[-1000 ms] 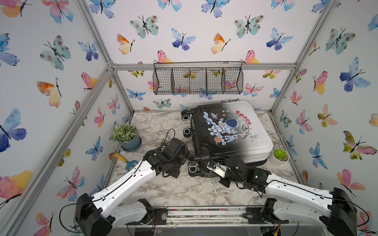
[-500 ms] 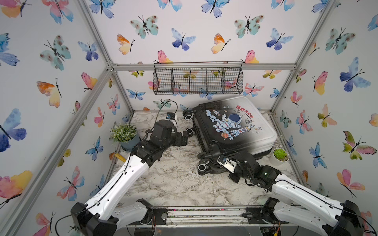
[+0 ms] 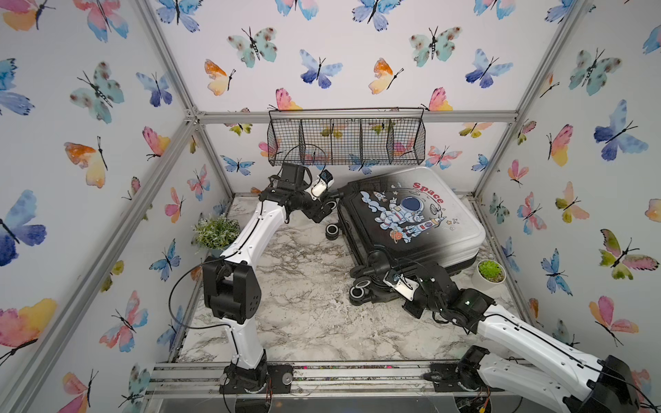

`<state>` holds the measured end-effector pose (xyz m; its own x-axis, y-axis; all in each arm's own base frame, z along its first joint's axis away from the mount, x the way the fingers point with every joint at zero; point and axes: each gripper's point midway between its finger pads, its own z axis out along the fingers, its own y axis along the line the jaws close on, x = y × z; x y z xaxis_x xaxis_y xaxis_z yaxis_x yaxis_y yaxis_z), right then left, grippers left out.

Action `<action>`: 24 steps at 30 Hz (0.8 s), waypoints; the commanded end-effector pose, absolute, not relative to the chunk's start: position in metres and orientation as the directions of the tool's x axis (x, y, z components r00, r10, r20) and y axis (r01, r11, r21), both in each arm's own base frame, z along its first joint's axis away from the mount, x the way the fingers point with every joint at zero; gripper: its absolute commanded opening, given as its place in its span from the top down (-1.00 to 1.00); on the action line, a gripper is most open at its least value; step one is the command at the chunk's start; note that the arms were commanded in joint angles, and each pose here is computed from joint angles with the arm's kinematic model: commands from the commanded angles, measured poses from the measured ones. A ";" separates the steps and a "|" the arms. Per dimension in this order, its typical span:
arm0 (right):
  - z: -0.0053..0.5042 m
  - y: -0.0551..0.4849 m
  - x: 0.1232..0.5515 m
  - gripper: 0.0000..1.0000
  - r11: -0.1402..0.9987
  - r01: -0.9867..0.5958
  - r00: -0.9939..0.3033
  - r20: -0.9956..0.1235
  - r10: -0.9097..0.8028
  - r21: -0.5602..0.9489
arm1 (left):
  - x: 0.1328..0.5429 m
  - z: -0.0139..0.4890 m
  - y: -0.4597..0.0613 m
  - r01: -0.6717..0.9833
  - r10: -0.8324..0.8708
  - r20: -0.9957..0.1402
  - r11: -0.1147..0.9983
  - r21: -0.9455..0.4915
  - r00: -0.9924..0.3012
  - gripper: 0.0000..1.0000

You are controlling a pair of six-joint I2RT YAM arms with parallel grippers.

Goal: Close the suitcase zippers
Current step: Pick up the suitcase from the center of the board.

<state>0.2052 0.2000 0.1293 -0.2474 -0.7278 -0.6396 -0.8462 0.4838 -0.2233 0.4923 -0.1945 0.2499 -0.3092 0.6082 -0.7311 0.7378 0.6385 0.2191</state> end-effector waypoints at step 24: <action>0.153 0.185 0.233 0.97 0.545 -0.780 -0.255 -0.638 -0.727 -0.309 | 0.521 0.197 -0.246 0.908 0.534 -0.804 0.418 -0.017 -0.261 0.16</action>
<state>0.2071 0.1906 0.1278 -0.2588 -0.7547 -0.6028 -0.8481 0.4763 -0.2322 0.5360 -0.2326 0.2048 -0.2397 0.5485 -0.8011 0.8804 0.4706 0.0587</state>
